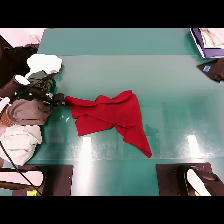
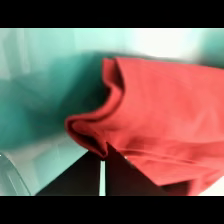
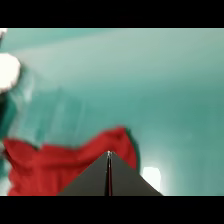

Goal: Fold the shirts.

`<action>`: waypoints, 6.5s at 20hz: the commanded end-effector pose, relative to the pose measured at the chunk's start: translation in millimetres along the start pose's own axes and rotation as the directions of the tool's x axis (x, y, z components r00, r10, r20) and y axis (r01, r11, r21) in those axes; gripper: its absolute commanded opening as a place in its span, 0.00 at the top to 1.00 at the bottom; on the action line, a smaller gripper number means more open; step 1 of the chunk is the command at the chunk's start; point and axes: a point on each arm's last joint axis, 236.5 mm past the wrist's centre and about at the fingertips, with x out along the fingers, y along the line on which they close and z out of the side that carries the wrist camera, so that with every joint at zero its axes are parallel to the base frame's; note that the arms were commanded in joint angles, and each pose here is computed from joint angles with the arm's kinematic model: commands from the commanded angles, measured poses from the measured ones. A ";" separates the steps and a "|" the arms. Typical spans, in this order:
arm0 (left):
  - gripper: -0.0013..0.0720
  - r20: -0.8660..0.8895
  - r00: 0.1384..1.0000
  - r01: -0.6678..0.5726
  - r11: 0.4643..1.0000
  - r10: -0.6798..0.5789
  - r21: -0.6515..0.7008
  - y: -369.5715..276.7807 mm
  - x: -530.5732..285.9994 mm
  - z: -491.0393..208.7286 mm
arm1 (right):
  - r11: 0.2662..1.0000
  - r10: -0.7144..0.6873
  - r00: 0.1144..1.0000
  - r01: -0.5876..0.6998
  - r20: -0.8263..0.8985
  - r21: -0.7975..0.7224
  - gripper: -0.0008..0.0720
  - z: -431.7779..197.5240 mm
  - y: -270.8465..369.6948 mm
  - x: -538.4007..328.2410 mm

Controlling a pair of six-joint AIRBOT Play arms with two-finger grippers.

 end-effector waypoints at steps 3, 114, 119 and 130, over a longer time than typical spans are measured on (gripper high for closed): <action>0.95 0.095 0.995 0.003 0.995 -0.012 0.096 -40.7 -58.3 31.5 | 0.993 -0.046 0.918 0.084 -0.394 0.080 0.78 -130.3 -46.6 33.7; 0.95 0.058 0.998 0.001 0.997 -0.005 0.073 -58.9 -29.8 -4.5 | 0.869 -0.061 0.730 0.374 -0.681 0.324 0.96 -281.4 -176.9 64.6; 0.95 0.489 0.872 -0.086 0.989 0.015 0.123 -105.9 -179.7 77.3 | 0.955 -0.196 0.936 0.249 -0.292 0.159 0.97 -106.3 -128.8 49.9; 0.95 0.915 0.233 -0.467 0.787 -0.330 0.403 -354.9 -519.6 -37.1 | 0.932 0.061 0.757 0.190 0.651 -0.308 0.97 146.2 125.4 -209.1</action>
